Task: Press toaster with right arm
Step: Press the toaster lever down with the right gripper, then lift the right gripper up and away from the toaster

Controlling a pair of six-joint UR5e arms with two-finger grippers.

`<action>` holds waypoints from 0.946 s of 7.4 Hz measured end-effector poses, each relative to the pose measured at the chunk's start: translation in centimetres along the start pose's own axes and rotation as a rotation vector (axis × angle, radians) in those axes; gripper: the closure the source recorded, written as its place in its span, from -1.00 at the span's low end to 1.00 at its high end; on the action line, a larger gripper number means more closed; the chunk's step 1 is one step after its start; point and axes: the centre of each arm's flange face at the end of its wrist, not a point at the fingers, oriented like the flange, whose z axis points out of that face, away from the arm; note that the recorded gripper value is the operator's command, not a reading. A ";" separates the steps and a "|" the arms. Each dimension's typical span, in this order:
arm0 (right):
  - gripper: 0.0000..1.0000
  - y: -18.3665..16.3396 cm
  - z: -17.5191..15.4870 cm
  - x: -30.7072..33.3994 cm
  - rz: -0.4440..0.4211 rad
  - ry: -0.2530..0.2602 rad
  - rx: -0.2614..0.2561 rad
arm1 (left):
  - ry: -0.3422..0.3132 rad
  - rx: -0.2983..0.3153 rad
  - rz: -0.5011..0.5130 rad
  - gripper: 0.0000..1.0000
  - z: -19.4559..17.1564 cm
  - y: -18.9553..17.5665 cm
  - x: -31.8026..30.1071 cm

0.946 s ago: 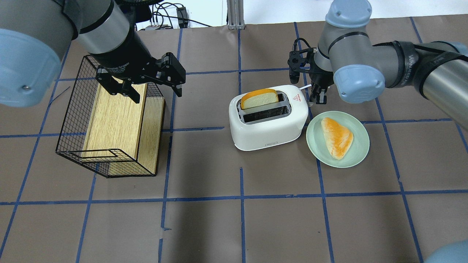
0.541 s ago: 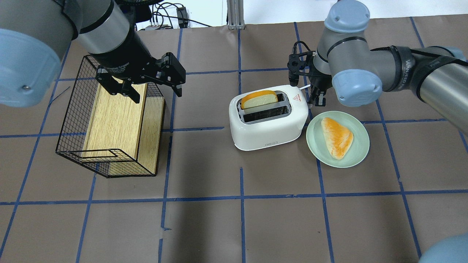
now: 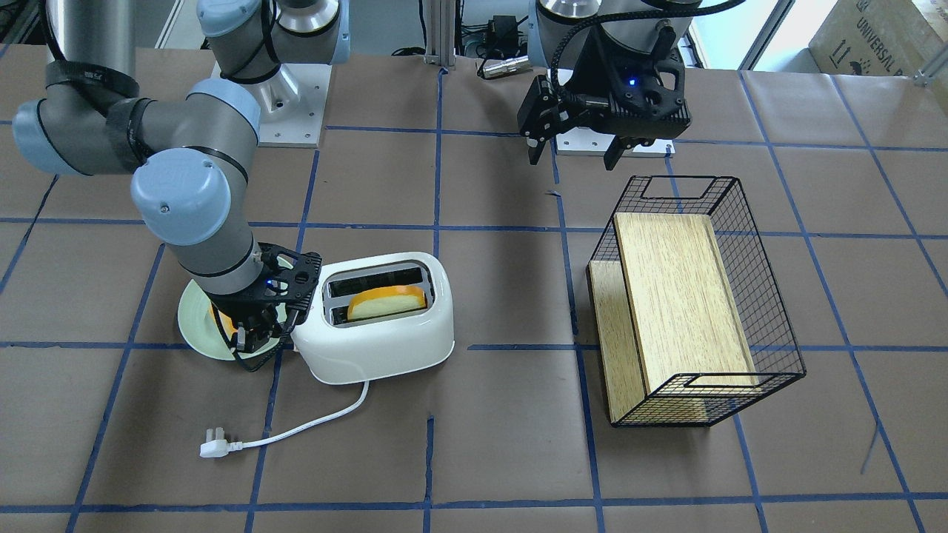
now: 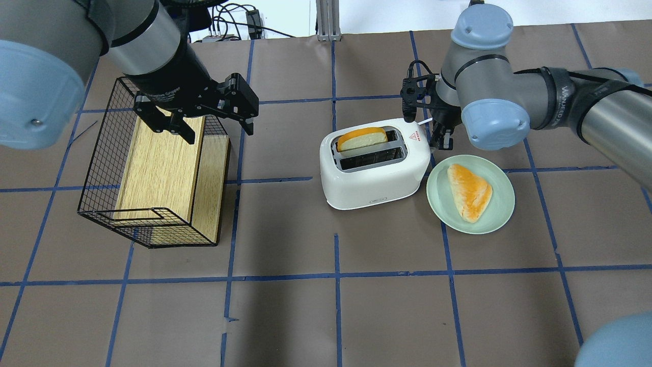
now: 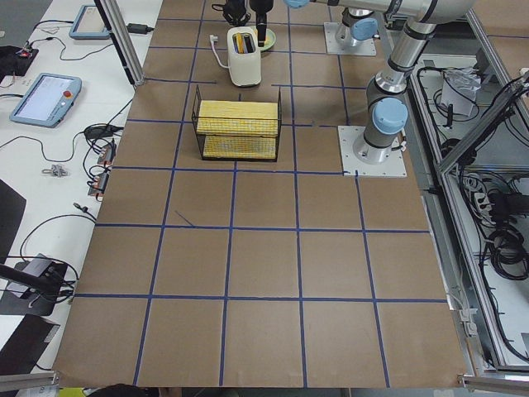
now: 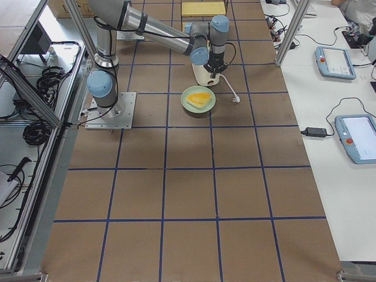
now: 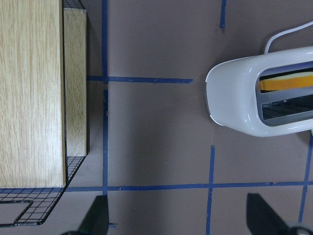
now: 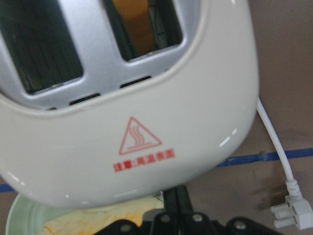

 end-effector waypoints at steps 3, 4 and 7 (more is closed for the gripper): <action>0.72 0.0 0.6 -0.1 -0.001 -0.005 0.000 | 0.000 0.000 0.000 -1.00 0.0 0.0 0.0; 0.72 0.0 1.0 -0.2 0.000 -0.008 0.000 | 0.000 0.000 0.000 -1.00 0.0 0.0 0.0; 0.72 0.0 1.8 -0.1 0.001 -0.006 0.000 | 0.000 0.000 0.000 -1.00 0.0 0.0 0.0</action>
